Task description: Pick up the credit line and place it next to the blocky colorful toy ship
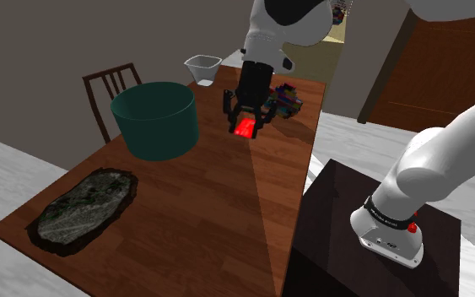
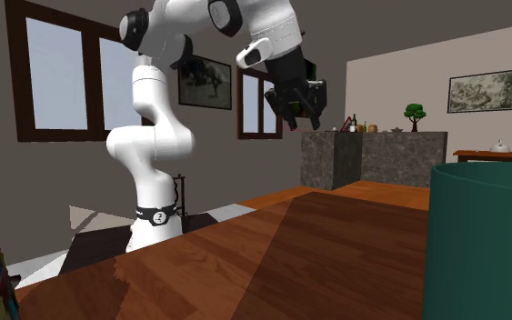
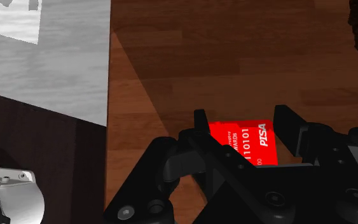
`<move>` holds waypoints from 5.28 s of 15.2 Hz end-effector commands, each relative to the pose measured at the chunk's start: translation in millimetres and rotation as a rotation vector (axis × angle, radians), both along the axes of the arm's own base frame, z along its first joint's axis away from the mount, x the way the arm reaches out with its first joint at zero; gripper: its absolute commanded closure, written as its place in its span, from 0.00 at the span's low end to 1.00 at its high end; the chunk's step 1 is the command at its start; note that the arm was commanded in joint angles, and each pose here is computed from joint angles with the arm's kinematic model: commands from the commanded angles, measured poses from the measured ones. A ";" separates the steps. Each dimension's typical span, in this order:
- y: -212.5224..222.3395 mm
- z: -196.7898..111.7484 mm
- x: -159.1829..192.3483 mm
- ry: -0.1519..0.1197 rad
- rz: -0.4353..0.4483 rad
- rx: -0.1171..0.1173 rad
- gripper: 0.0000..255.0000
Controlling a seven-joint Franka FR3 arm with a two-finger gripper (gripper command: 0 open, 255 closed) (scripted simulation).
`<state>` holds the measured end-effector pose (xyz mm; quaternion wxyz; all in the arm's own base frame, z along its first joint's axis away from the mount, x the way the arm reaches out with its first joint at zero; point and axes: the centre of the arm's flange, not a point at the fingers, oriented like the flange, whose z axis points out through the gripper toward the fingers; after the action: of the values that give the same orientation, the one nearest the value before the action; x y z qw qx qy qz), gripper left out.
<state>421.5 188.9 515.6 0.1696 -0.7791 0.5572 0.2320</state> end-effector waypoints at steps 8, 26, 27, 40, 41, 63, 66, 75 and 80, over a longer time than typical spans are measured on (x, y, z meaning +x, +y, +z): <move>-113.2 -1.7 33.5 0.000 0.001 0.000 1.00; -341.6 -0.7 99.2 0.000 0.001 0.000 1.00; -354.3 -0.7 102.8 0.000 0.001 0.000 1.00; -380.2 -58.7 110.3 0.000 0.001 0.000 1.00; -380.2 -63.9 110.3 0.000 0.001 0.000 1.00; -380.2 -180.1 110.3 0.000 0.001 0.000 1.00; -380.2 -195.9 110.3 0.000 0.001 0.000 1.00; -380.2 -228.4 110.3 0.000 0.001 0.000 1.00; -380.2 -228.4 110.3 0.000 0.001 0.000 1.00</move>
<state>536.1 -193.6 318.9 0.1767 -0.7881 0.5540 0.2019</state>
